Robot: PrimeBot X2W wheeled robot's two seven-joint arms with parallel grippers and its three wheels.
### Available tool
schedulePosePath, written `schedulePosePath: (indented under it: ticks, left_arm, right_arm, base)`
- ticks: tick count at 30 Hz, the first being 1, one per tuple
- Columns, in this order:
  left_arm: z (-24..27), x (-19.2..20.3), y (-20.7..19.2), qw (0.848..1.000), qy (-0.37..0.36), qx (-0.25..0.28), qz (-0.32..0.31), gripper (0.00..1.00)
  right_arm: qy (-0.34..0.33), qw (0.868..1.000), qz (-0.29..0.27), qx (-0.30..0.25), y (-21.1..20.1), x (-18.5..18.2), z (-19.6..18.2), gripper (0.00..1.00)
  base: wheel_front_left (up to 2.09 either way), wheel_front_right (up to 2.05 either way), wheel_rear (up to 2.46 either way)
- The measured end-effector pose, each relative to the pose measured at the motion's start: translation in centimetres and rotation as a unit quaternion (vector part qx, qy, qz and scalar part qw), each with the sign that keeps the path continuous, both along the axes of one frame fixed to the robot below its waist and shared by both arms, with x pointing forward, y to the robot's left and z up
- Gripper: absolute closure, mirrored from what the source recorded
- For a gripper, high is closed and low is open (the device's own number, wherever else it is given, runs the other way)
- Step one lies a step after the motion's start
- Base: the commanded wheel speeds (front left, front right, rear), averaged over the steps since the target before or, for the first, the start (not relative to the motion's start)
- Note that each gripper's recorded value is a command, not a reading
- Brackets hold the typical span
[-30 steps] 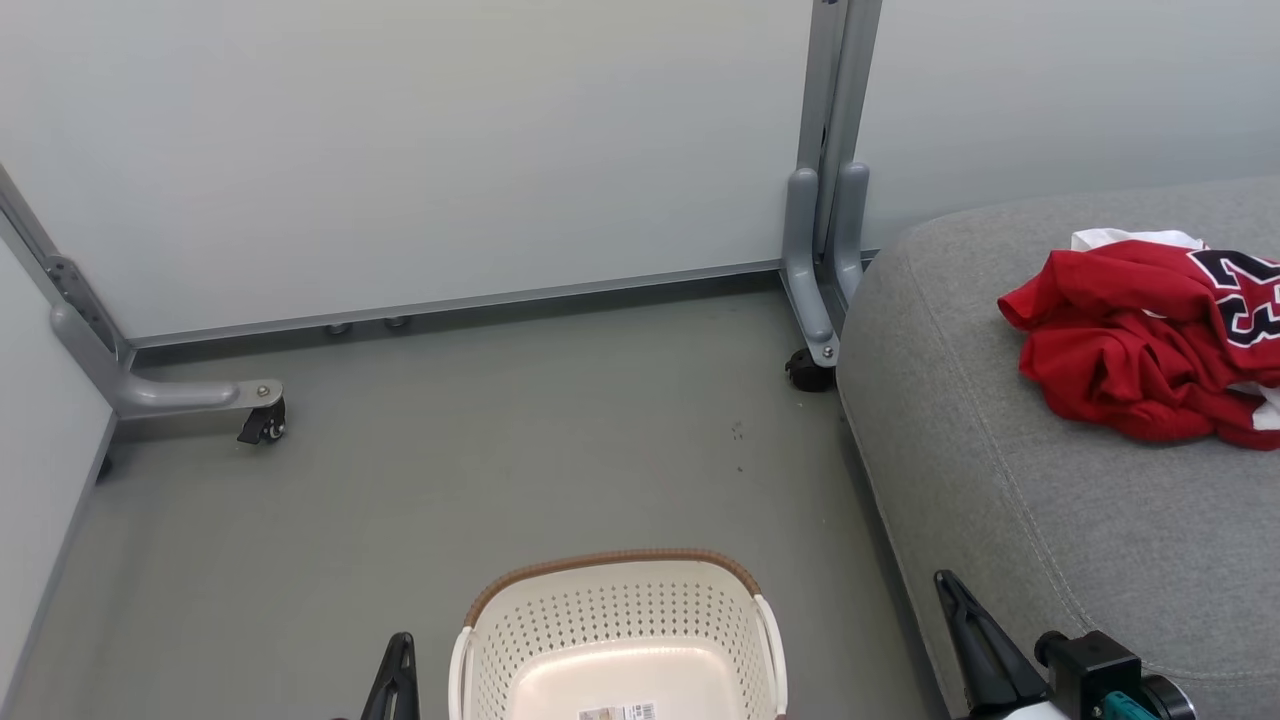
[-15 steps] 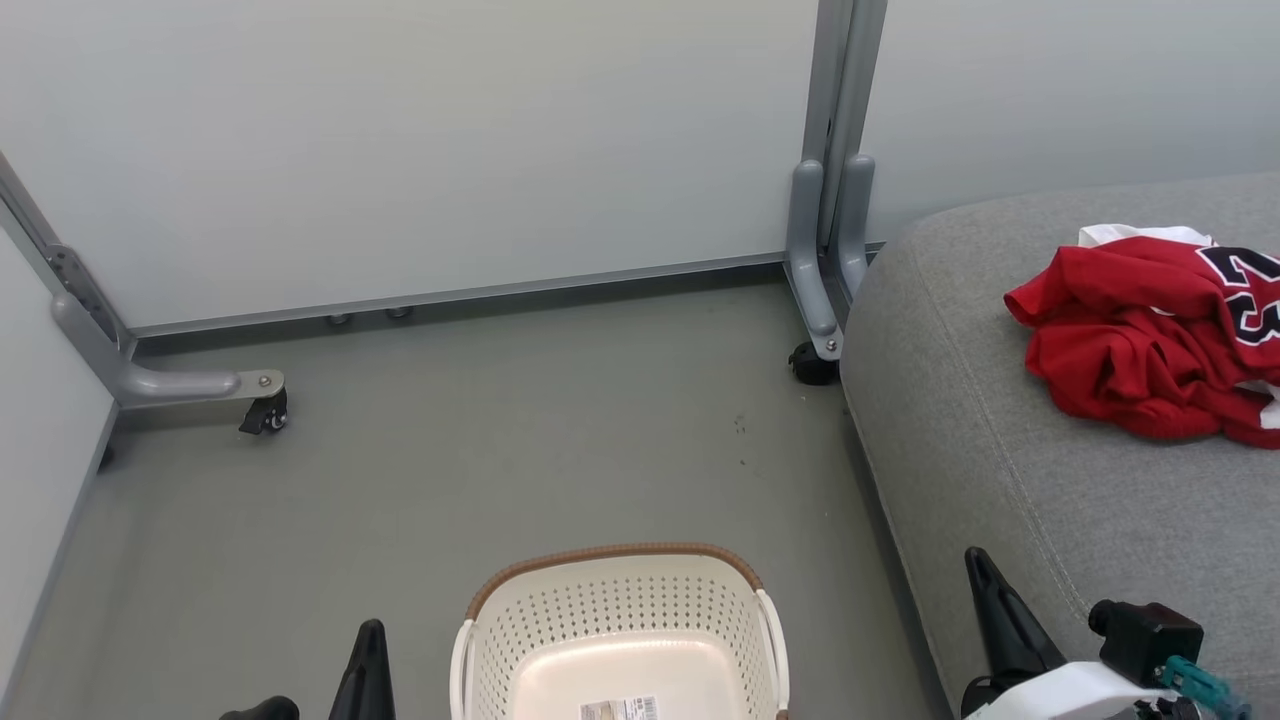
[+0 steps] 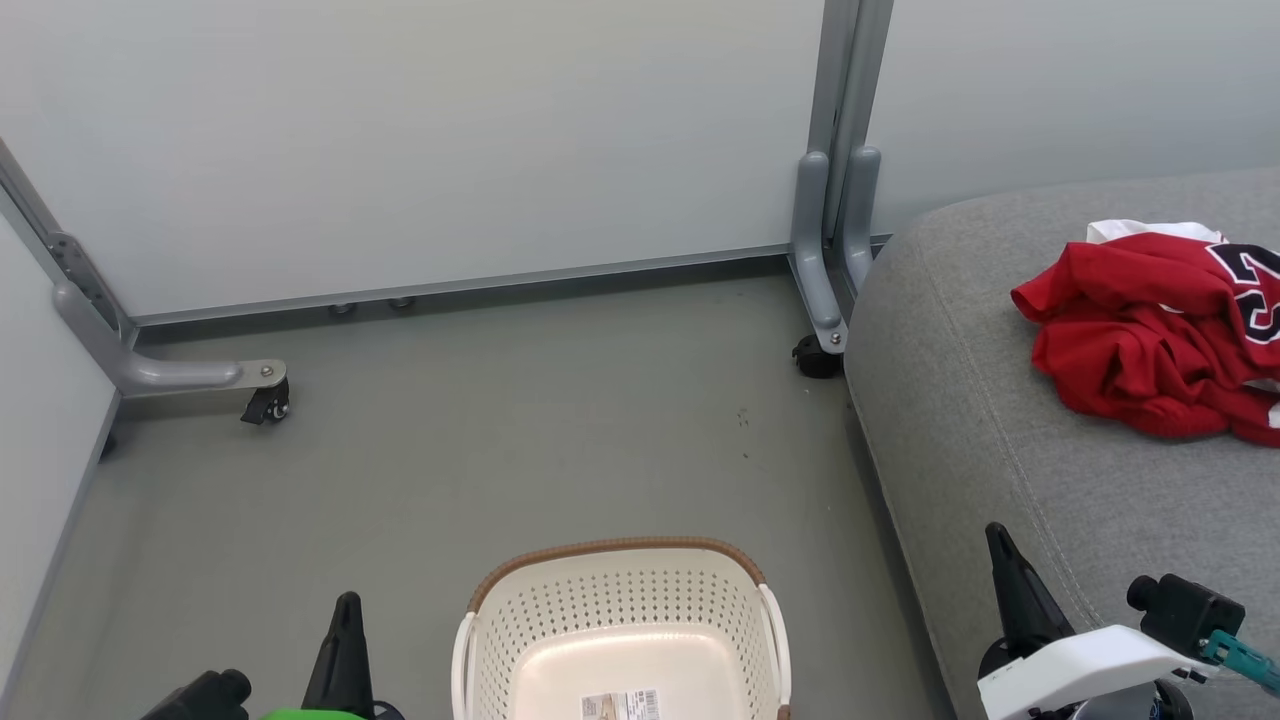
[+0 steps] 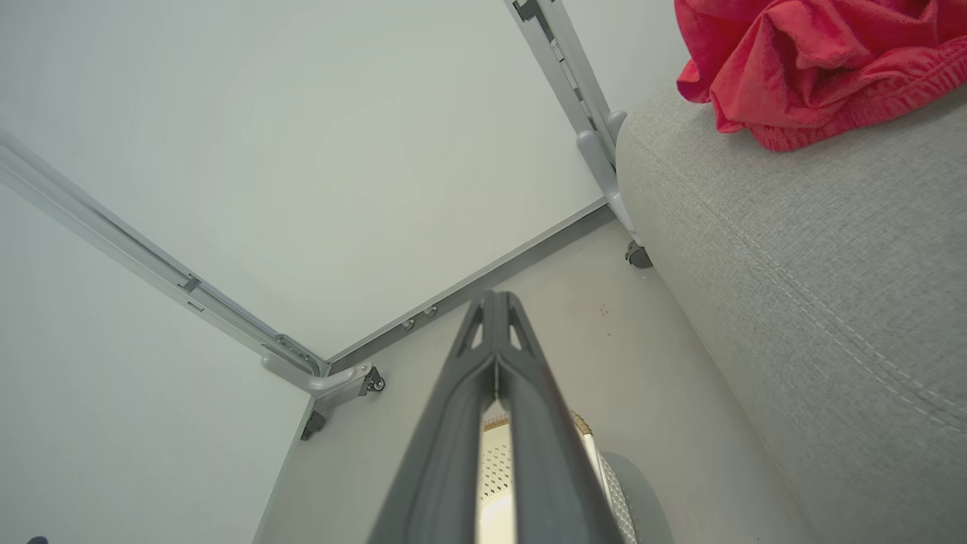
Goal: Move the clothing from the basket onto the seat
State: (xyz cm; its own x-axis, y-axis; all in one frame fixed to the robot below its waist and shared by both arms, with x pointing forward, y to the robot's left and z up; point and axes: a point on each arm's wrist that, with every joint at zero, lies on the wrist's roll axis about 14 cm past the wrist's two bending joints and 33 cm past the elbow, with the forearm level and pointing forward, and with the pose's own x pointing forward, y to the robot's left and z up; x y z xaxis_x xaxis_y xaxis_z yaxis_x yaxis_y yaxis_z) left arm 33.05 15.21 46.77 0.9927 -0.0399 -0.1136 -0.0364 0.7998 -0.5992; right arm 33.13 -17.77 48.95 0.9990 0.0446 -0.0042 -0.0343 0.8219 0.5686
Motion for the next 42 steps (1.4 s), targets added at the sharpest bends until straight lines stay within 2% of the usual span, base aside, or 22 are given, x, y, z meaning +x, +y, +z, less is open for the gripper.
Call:
schedulePosePath:
  ticks: [21, 42]
  left_arm:
    - [0.6, 1.7, 1.3, 0.99, 0.008, -0.135, 0.022, 1.0]
    - [1.5, 3.2, 2.3, 0.967, 0.001, -0.254, 0.033, 1.0]
  right_arm:
    - [0.013, 0.99, -0.021, 0.139, -1.2, 1.5, 0.2, 1.0]
    - [0.017, 0.965, -0.028, 0.261, -1.7, 3.0, 0.7, 1.0]
  base:
    - [0.0, 0.0, 0.0]
    - [0.0, 0.0, 0.0]
